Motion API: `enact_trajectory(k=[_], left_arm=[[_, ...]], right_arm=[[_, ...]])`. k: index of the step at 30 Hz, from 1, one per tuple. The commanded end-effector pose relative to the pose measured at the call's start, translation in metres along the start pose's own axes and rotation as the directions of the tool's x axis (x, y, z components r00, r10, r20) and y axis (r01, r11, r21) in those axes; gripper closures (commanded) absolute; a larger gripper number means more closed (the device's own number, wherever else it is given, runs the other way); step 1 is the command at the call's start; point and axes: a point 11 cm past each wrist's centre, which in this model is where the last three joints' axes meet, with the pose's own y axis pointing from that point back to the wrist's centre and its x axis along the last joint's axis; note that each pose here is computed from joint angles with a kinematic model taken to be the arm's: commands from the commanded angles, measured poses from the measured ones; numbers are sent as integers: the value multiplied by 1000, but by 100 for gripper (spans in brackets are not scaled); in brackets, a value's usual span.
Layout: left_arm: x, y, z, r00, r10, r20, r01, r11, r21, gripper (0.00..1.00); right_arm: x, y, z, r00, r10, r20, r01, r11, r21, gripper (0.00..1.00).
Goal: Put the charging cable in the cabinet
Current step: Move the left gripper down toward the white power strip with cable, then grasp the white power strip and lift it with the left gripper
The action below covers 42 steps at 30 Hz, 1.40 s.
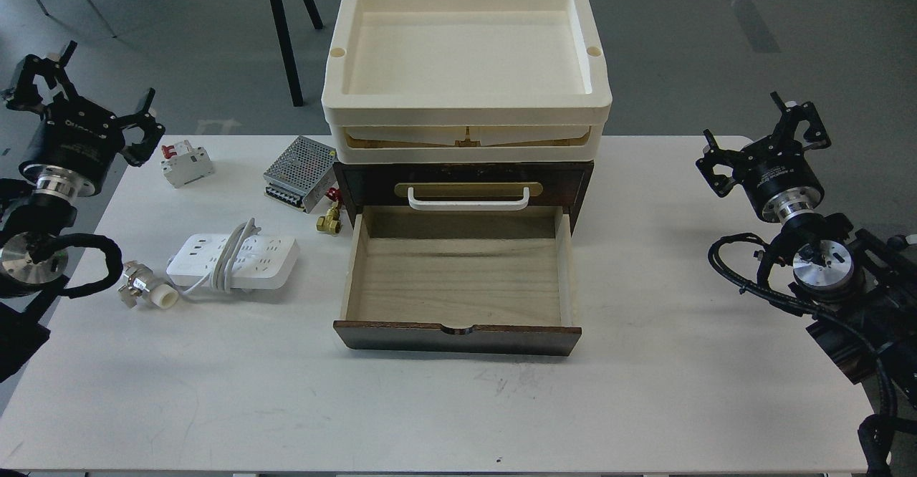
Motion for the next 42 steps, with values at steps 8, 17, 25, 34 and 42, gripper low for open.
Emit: enact_trajectory(k=[8,17,25,34,42], left_arm=[[-117,-2,96,608,-469,641,376,881,288,0],[-131,14,18,-237,-642,729,170,712,682,1],[-87,39,-87,-480,-740,471,-121,588,800,0],[-37,45,-124,-410,-780,472,-227,589,776,1],[-21,67,-148,-446,-813,375,-271,522,809,6]], right_arm=[[2,2,2,1000,4,-3,-4,1000,-6,0],[2,2,2,1000,4,-3,-4,1000,-6,0],[2,2,3,1000,3,-4,-3,1000,-8,0],[2,2,3,1000,2,-5,-3,1000,-9,0],[2,2,4,1000,4,-5,-4,1000,-11,0]])
